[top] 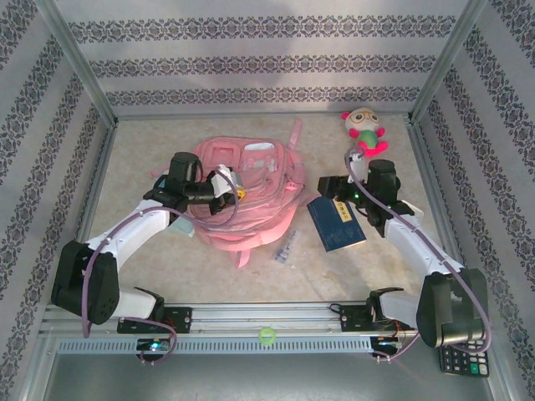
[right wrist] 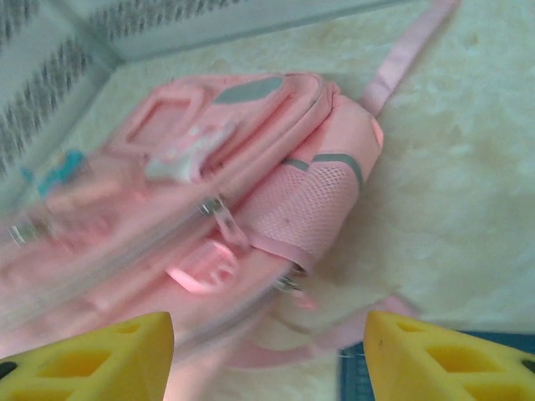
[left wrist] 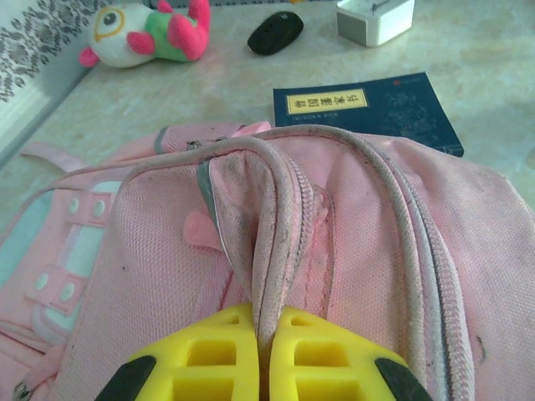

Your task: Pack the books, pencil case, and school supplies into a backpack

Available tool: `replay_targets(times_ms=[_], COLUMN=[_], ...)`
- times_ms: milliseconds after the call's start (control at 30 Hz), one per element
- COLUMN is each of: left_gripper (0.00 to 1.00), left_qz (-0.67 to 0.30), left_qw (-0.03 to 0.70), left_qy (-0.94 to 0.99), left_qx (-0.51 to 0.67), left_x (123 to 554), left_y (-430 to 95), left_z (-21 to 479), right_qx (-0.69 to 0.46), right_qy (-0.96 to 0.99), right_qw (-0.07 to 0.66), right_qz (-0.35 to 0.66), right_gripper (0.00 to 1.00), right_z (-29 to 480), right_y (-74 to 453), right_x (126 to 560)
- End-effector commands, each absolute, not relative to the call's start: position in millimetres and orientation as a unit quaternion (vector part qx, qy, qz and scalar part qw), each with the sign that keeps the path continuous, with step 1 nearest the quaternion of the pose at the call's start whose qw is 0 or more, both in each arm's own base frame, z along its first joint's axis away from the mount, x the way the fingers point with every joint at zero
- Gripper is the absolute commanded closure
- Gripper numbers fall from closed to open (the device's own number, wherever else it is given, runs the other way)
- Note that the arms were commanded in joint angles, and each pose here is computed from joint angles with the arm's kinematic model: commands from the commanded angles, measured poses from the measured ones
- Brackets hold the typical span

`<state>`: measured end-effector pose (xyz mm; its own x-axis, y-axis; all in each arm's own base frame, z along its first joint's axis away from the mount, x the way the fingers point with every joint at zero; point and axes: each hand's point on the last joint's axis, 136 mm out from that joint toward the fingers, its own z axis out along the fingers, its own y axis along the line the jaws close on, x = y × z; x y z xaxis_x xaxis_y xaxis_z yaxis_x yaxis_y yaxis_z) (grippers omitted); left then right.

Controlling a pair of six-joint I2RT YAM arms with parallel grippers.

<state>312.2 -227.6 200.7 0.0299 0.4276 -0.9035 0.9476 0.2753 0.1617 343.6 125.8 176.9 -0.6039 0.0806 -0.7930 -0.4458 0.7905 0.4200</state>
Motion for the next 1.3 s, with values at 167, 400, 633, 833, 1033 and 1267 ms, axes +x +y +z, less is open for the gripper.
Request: replay_targets(times_ms=[167, 400, 633, 833, 1033, 1267], left_gripper=[1.00, 1.00, 1.00, 1.00, 1.00, 1.00], left_qz=[-0.302, -0.311, -0.309, -0.313, -0.319, -0.285], left_qw=[0.546, 0.554, 0.563, 0.564, 0.561, 0.570], left_qy=[0.566, 0.559, 0.552, 0.551, 0.552, 0.584], left_qx=[0.538, 0.532, 0.531, 0.530, 0.528, 0.504], left_x=[306.4, 306.0, 306.5, 306.7, 306.4, 324.4], left_y=[-221.2, -220.0, -219.4, -219.1, -219.8, -213.4], left_z=[268.2, 273.4, 278.3, 279.9, 278.6, 272.4], right_qx=[-0.421, -0.493, -0.515, -0.519, -0.511, -0.499], right_qy=[0.777, 0.773, 0.760, 0.743, 0.731, 0.734], right_qw=[0.390, 0.335, 0.308, 0.317, 0.339, 0.355], right_qz=[0.257, 0.220, 0.247, 0.280, 0.298, 0.294], right_gripper=[0.43, 0.45, 0.45, 0.47, 0.55, 0.95], right_z=[138.5, 109.6, 98.9, 103.6, 114.1, 127.5], right_y=[141.1, 156.7, 172.6, 187.6, 193.7, 183.7], right_x=[318.0, 347.9, 363.8, 368.8, 377.4, 373.2])
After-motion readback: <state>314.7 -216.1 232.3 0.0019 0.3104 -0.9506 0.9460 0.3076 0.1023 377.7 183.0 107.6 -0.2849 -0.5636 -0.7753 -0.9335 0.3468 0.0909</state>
